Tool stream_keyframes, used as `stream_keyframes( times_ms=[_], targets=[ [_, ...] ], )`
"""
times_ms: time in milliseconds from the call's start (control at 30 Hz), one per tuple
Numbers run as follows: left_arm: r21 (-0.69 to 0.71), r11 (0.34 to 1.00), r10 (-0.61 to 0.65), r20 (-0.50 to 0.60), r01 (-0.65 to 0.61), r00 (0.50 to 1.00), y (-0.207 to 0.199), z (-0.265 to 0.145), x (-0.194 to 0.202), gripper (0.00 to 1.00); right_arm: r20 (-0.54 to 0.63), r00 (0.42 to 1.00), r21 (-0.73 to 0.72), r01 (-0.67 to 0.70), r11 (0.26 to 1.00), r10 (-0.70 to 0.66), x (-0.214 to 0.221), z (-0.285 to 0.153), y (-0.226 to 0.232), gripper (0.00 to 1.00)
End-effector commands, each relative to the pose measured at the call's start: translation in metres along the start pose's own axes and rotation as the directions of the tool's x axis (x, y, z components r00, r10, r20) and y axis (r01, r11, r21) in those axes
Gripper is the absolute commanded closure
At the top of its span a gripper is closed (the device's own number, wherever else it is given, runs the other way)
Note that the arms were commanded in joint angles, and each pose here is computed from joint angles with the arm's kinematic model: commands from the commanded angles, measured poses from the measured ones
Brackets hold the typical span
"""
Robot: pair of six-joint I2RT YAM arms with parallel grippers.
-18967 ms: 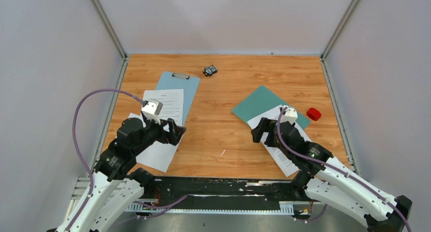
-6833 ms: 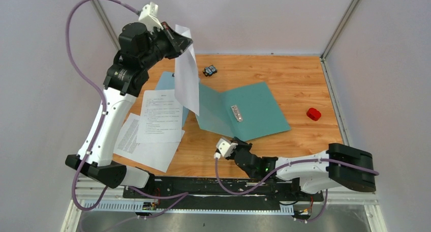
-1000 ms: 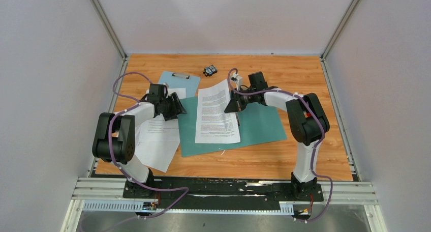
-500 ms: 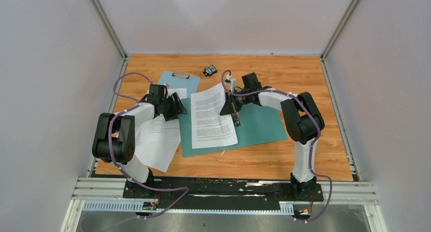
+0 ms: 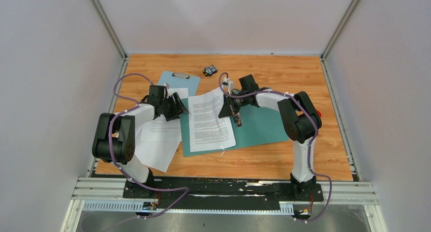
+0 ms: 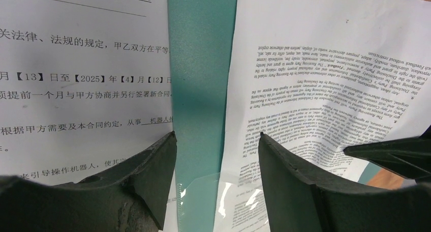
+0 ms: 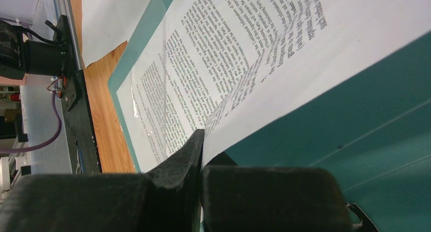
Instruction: Put the files into the folder
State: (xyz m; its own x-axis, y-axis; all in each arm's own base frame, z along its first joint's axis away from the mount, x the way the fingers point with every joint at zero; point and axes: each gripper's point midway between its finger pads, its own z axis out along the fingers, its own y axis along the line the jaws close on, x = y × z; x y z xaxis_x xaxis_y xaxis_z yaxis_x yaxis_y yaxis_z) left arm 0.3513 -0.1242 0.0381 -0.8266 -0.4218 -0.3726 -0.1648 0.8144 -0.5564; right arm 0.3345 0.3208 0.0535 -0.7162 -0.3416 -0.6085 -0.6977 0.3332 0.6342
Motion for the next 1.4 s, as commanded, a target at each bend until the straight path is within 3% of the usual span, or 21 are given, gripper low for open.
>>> stream_keyframes(
  times_ms=[0,967,1133,1267,1367],
  targets=[
    [0.059,0.998,0.009,0.037,-0.011,0.999,-0.015,-0.005,-0.009,0.32,0.012,0.999,-0.015,0.032,0.999,-0.032,-0.013,0.006,0.004,1.00],
    [0.077,0.997,0.009,0.050,-0.013,0.999,-0.020,-0.009,-0.010,0.32,0.005,0.992,0.055,-0.124,0.991,0.124,0.004,0.024,-0.012,1.00],
    [0.015,0.999,0.048,0.084,-0.050,0.995,-0.016,-0.021,-0.021,0.31,0.016,0.988,0.081,-0.153,0.985,0.152,0.004,0.021,-0.016,1.00],
    [-0.040,0.997,0.069,0.099,-0.065,0.993,-0.009,-0.027,-0.024,0.31,0.051,0.979,0.117,-0.205,0.972,0.200,-0.002,0.012,-0.023,0.81],
    [-0.046,0.997,0.070,0.087,-0.066,0.994,-0.005,-0.025,-0.019,0.31,0.085,0.969,0.135,-0.240,0.961,0.230,-0.007,0.004,-0.028,0.81]
  ],
)
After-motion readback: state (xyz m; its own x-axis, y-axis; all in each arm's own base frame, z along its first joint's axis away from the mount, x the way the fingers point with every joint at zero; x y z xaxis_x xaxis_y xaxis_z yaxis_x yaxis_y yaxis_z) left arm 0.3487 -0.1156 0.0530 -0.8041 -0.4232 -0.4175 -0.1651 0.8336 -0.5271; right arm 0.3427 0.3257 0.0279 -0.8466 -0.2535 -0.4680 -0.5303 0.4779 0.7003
